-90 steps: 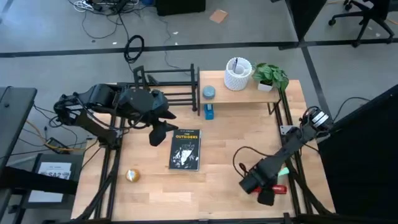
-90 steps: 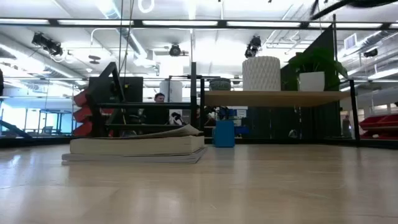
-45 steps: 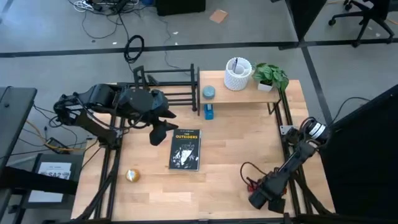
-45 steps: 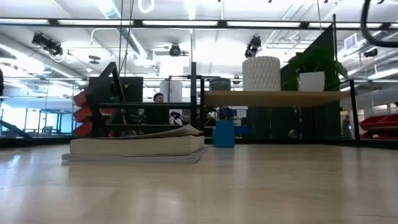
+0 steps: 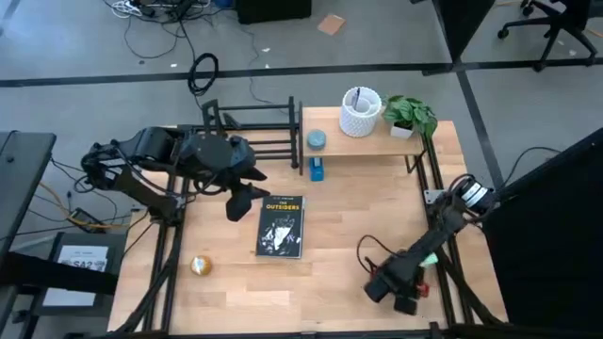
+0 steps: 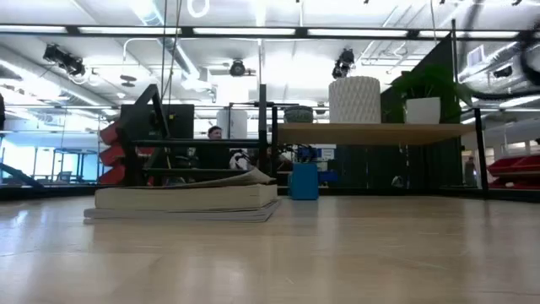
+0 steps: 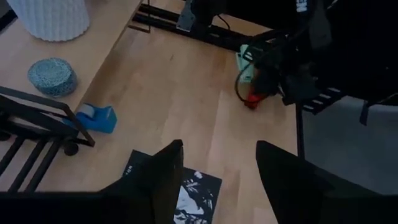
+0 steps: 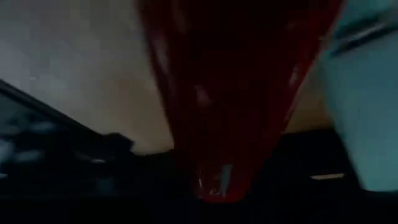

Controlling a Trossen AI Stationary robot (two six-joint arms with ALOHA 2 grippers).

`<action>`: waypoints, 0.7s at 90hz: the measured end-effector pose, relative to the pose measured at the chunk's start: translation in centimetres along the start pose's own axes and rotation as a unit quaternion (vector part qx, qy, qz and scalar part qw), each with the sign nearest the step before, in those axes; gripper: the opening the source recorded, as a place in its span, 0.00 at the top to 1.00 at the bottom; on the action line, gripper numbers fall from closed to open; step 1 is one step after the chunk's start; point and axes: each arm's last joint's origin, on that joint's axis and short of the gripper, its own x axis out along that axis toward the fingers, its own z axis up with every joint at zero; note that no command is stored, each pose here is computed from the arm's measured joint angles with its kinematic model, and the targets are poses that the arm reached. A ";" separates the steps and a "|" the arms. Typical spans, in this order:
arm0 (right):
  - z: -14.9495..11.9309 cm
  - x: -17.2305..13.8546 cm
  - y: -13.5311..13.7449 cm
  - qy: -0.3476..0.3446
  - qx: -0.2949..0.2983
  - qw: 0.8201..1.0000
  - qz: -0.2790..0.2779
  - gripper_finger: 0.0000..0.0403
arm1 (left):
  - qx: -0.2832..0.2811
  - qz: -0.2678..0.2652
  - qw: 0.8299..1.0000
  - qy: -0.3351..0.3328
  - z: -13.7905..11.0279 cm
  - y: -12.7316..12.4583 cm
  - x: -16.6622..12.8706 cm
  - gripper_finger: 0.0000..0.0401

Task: Stock shelves
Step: Put the red stapler under the shelf

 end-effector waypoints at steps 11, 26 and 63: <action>1.1 -3.9 -0.1 -0.023 0.019 0.997 0.066 0.75 | 0.001 0.000 1.000 0.000 0.0 0.0 0.0 0.54; 3.6 -9.5 -1.5 -0.061 0.086 0.983 0.150 0.75 | 0.006 0.000 1.000 0.000 0.0 0.0 0.0 0.54; 9.4 -15.6 -10.1 -0.215 0.328 0.907 0.151 0.75 | 0.032 -0.015 0.999 0.006 0.0 -0.1 0.0 0.54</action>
